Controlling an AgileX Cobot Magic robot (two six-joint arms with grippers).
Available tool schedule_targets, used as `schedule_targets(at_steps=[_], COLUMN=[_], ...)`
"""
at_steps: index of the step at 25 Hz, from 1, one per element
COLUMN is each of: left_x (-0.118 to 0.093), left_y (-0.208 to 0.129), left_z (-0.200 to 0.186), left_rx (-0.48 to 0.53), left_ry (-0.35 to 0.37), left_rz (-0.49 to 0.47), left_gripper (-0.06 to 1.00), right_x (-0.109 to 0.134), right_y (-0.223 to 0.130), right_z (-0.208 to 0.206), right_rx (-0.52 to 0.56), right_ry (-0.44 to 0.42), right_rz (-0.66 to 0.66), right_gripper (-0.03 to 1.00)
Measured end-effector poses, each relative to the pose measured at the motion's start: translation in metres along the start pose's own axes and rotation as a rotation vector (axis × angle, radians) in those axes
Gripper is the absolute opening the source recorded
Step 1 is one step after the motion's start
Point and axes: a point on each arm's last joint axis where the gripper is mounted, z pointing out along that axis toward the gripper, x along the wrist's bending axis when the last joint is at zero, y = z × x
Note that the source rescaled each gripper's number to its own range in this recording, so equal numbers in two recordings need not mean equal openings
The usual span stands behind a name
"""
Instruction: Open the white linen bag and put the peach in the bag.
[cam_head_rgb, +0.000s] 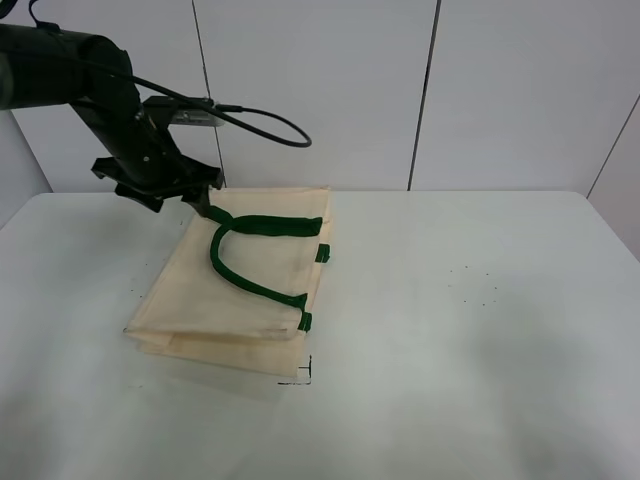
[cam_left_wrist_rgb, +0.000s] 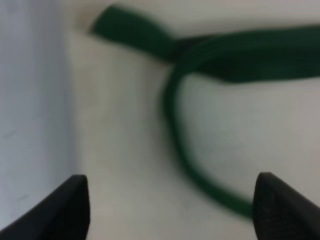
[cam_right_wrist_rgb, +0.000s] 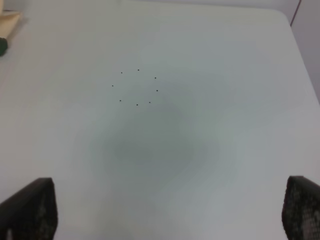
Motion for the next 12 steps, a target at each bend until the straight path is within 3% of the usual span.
schedule_targets(at_steps=[3,7,12], left_x=[0.031,0.070,0.087], left_y=[-0.005,-0.013,-0.023], left_z=[0.002,0.003,0.001], left_rx=[0.064,0.139,0.226], left_ry=[0.055,0.062,0.043], left_rz=[-0.062,-0.156,-0.217], left_gripper=[0.94,0.94,0.94], right_x=[0.000,0.000,0.000], right_y=[0.000,0.000,0.000], right_z=[0.000,0.000,0.000], right_rx=[0.000,0.000,0.000], right_ry=[0.000,0.000,0.000], right_rz=[0.000,0.000,0.000], right_gripper=[1.00,1.00,1.00])
